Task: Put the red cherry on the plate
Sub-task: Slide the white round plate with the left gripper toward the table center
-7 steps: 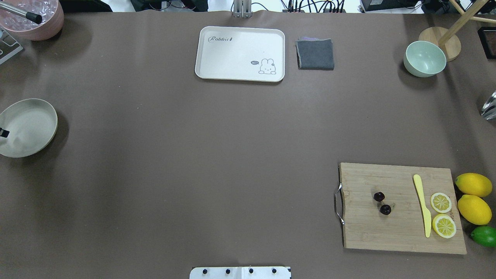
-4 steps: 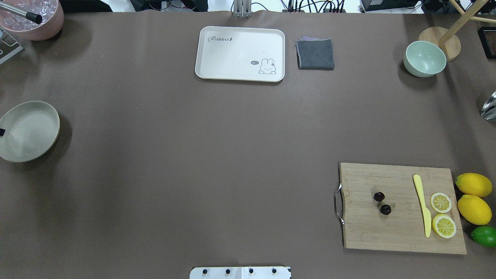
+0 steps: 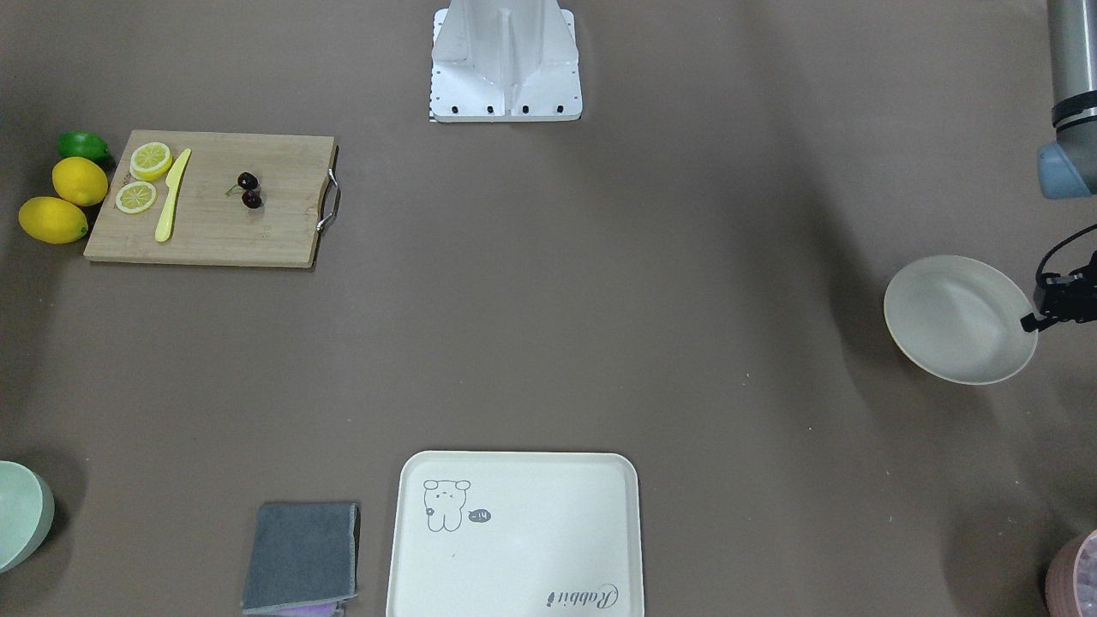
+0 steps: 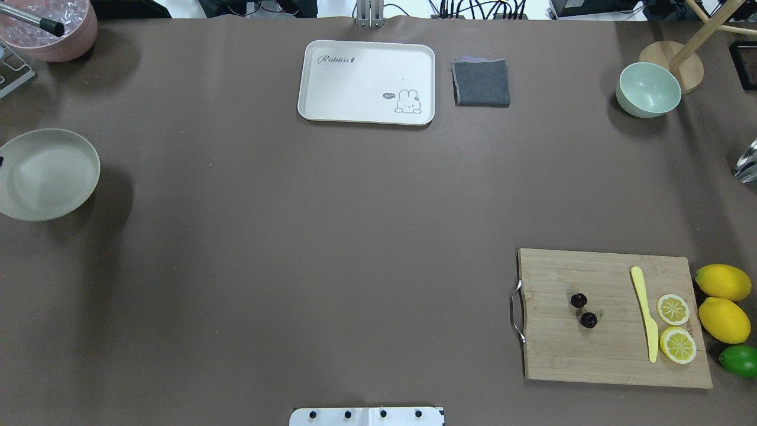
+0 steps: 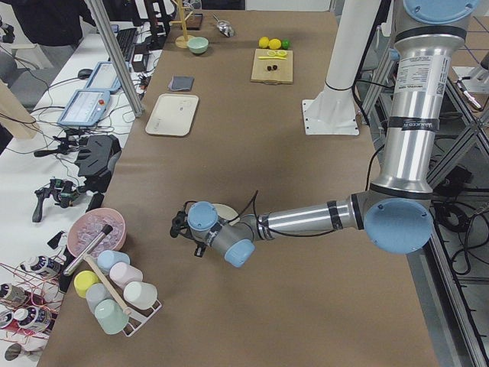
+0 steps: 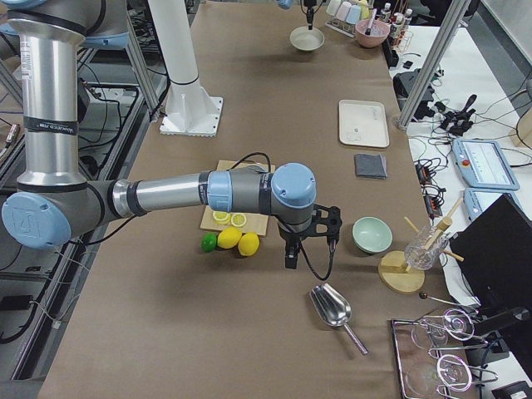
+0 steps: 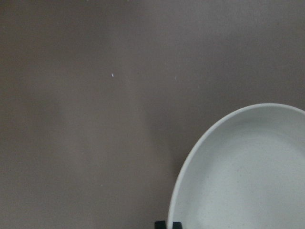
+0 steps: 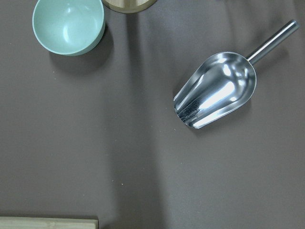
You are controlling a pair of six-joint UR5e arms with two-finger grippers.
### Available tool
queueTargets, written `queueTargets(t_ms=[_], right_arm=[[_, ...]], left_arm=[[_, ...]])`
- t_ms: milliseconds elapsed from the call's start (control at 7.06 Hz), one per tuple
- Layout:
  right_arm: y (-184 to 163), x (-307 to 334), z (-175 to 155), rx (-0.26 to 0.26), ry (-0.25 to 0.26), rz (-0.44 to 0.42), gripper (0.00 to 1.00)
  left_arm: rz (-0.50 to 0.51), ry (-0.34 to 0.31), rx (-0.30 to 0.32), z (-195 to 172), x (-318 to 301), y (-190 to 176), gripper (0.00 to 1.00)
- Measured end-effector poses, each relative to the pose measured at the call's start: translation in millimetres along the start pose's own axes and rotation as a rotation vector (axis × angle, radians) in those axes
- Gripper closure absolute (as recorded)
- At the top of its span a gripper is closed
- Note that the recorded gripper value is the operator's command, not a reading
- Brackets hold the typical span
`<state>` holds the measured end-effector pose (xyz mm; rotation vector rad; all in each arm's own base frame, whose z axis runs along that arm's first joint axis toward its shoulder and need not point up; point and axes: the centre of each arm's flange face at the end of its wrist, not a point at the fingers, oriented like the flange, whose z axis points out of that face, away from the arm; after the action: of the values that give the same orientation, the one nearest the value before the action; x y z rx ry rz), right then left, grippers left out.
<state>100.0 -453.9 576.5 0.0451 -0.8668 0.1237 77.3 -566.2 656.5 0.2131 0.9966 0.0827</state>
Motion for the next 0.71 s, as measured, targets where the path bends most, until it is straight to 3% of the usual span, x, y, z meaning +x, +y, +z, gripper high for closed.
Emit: queueTargets(t_ms=[425,708], right_arm=[[1,0,0,0.001,-0.001,-0.010,0.00],[1,-6,-4,0.010,-0.001,-0.019,0.00]], left_arm=[[-0.158,0.075,0.005,-46,112,-80,1.00],[-0.257,0.113,-0.019,-16,249,-72,1.00]])
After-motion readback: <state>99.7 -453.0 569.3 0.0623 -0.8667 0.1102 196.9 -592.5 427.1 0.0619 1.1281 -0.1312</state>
